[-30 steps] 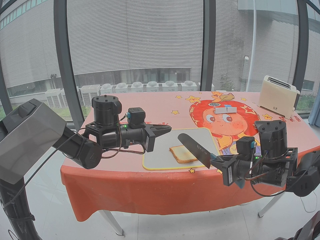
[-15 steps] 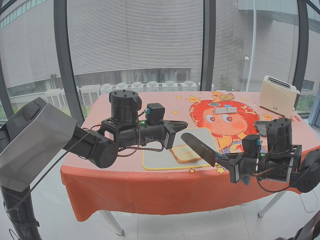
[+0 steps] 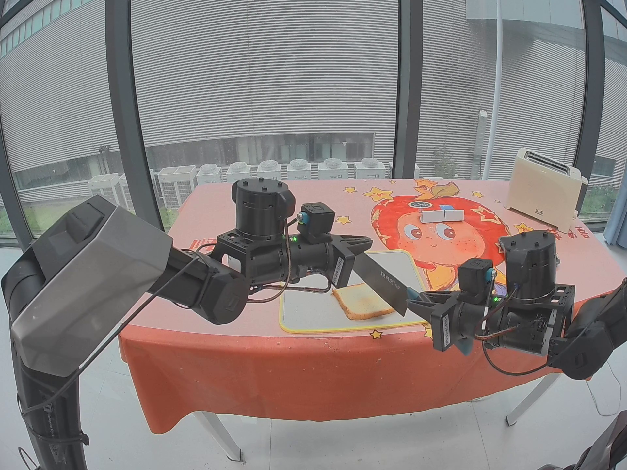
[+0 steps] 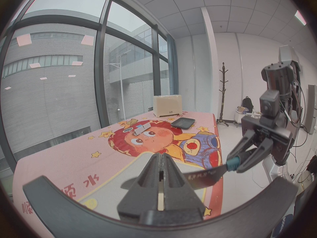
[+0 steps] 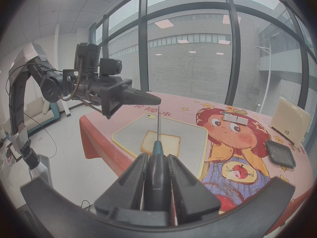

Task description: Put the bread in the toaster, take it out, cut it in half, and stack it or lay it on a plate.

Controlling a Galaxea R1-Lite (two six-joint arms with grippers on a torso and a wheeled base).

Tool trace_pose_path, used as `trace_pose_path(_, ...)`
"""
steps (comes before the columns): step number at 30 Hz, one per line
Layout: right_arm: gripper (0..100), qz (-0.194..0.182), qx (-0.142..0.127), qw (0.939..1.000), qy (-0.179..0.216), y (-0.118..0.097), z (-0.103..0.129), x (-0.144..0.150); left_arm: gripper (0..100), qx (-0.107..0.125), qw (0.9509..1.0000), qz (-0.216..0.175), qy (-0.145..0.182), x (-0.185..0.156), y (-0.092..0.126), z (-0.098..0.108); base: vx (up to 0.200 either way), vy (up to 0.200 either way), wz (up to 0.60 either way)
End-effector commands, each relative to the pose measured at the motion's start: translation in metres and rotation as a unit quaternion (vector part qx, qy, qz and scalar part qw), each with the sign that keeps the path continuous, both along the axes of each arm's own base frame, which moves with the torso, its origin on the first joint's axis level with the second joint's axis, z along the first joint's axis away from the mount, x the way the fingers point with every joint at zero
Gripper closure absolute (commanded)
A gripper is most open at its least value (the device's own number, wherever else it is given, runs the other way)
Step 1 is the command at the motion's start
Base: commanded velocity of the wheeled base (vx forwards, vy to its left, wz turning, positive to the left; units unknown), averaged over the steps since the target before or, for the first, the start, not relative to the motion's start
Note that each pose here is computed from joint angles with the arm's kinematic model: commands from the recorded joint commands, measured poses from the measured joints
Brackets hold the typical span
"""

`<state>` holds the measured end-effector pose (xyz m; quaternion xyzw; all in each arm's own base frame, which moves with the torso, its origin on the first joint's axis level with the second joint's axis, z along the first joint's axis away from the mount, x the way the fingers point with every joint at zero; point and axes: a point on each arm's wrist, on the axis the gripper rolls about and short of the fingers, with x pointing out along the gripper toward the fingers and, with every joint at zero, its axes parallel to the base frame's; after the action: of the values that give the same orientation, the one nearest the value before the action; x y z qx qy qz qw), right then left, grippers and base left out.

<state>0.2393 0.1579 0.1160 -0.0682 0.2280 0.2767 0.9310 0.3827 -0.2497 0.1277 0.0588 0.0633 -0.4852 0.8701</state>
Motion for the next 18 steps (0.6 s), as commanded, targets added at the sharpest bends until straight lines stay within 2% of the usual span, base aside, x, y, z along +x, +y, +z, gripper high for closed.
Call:
trace_pose_path(1,100,0.000,-0.006,0.9999,0.009,0.001,-0.006,0.001,100,-0.005,1.0000,0.002,-0.007,0.007,-0.004,0.001,0.000,0.000,0.00)
trace_pose_path(6,100,0.000,-0.006,0.9999,0.009,0.001,-0.006,0.001,100,0.004,0.9999,0.016,0.001,0.012,-0.008,-0.007,0.000,0.000,0.00)
trace_pose_path(11,100,-0.001,-0.006,0.9999,0.009,0.001,-0.006,0.002,100,0.016,0.9997,0.014,0.015,0.017,-0.019,-0.032,0.000,0.000,0.00)
trace_pose_path(18,100,-0.003,-0.005,1.0000,0.008,0.000,-0.005,0.002,100,0.022,0.9995,0.002,0.023,0.010,-0.028,-0.039,0.000,0.000,0.00)
